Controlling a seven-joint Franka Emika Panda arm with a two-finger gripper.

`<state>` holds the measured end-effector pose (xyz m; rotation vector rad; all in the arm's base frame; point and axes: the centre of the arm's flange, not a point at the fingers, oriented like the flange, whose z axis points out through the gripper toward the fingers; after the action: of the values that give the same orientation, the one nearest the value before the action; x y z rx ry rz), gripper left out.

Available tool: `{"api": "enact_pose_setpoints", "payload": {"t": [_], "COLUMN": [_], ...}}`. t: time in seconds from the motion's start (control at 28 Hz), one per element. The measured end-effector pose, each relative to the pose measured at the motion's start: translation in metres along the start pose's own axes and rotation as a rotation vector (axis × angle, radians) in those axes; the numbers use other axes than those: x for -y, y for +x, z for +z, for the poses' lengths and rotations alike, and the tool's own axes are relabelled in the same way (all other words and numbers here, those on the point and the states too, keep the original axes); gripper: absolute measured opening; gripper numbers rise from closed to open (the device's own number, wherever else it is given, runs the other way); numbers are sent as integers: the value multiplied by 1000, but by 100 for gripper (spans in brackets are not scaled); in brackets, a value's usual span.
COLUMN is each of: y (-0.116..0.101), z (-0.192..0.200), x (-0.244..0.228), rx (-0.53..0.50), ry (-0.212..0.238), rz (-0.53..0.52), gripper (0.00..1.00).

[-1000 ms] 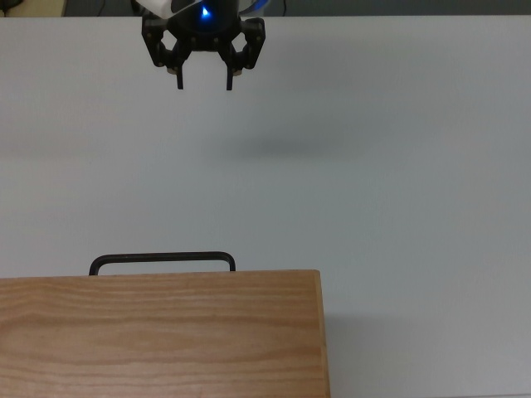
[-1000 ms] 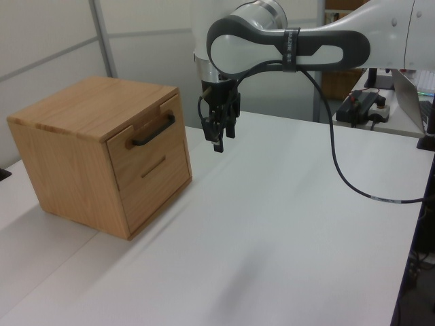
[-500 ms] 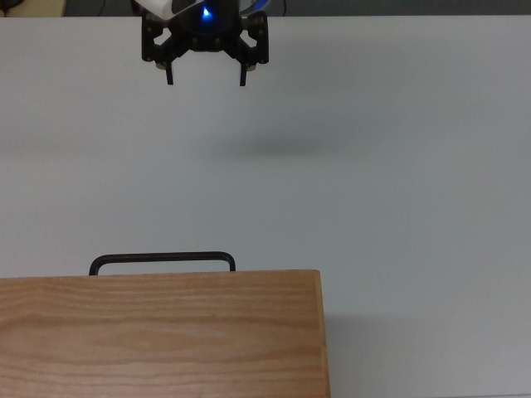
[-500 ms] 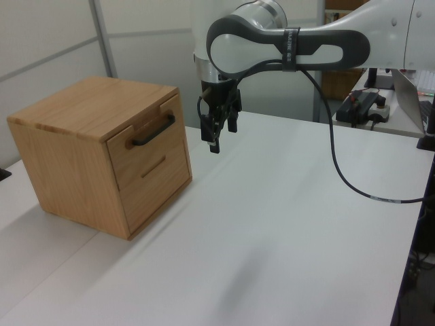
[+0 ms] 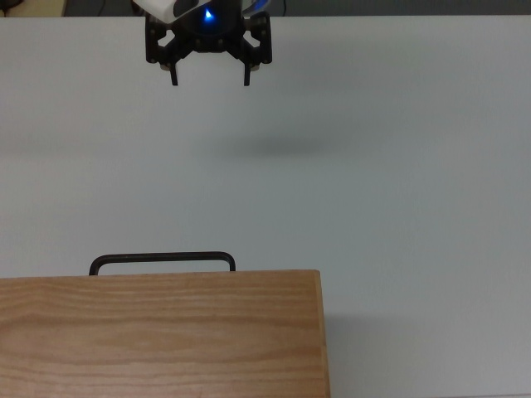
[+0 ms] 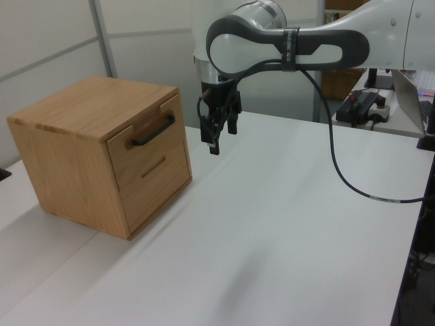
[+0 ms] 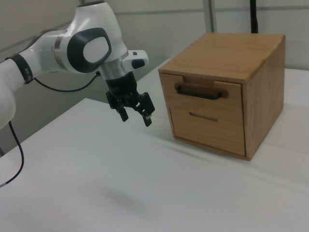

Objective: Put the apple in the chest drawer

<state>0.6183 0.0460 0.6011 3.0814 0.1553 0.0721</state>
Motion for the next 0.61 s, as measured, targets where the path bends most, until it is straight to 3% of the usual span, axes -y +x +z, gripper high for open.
{"api": "enact_pose_setpoints", "payload": {"t": [0.61], "y": [0], "z": [0], "x": [2], "rx": [4], "ry": [14], "rz": [1], "gripper": [100]}}
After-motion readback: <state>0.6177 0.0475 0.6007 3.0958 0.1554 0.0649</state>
